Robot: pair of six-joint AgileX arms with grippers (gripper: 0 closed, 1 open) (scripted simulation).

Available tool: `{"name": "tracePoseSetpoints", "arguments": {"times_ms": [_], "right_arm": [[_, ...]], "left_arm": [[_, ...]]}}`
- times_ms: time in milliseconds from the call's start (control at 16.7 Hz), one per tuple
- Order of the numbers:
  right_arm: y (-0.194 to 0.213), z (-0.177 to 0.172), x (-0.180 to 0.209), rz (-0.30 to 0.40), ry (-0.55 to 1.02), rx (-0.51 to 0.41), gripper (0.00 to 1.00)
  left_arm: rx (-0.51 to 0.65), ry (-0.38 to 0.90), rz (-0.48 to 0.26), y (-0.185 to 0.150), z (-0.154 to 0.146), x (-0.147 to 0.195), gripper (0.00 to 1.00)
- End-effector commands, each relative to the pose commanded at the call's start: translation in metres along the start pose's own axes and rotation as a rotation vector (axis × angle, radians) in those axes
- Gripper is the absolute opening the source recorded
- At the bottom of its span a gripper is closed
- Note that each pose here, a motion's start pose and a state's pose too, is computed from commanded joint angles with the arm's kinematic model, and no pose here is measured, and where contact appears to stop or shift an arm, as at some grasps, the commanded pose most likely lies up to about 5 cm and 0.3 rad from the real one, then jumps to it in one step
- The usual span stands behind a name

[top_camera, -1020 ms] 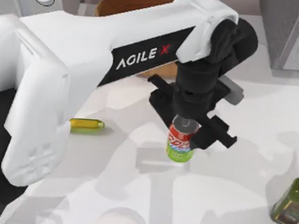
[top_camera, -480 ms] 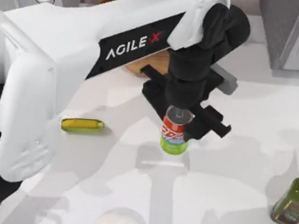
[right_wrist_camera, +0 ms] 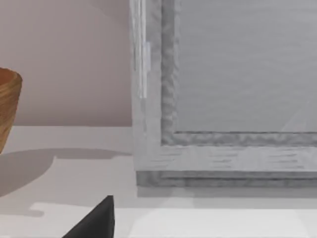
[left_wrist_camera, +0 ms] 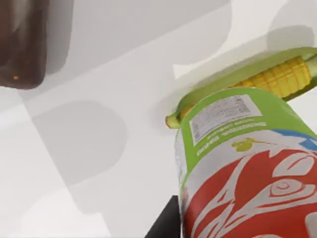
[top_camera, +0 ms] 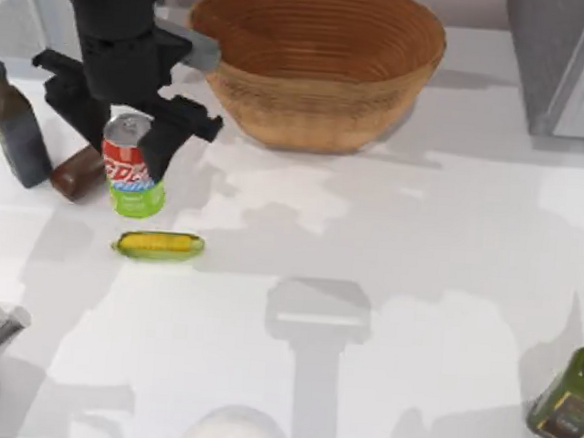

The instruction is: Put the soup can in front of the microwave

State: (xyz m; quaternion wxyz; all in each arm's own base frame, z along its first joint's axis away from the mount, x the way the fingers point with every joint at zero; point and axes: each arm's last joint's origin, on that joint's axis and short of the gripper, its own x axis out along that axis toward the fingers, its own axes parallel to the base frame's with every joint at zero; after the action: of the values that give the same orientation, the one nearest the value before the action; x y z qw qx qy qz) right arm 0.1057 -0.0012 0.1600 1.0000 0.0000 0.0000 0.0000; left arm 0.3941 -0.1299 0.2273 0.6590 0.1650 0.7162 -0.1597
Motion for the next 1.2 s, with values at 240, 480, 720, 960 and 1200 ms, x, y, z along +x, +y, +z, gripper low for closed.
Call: {"name": "tracePoseSetpoints", "arguments": {"times_ms": [240,480,720,960,1200], "right_arm": [[0.000,0.000,0.000,0.000,0.000,0.000,1.00],[0.000,0.000,0.000,0.000,0.000,0.000,1.00],[0.000,0.000,0.000,0.000,0.000,0.000,1.00],[0.000,0.000,0.000,0.000,0.000,0.000,1.00],[0.000,0.000,0.000,0.000,0.000,0.000,1.00]], "left_arm": [[-0.234,0.000,-0.006,0.111,-0.044,-0.005,0.00],[-0.397,-0.039,-0.009,0.183,-0.072,0.010,0.00],[-0.443,-0.083,-0.007,0.210,-0.073,0.021,0.00],[-0.438,-0.080,-0.006,0.208,-0.073,0.021,0.00],[-0.440,-0.081,0.003,0.217,-0.080,0.026,0.00]]}}
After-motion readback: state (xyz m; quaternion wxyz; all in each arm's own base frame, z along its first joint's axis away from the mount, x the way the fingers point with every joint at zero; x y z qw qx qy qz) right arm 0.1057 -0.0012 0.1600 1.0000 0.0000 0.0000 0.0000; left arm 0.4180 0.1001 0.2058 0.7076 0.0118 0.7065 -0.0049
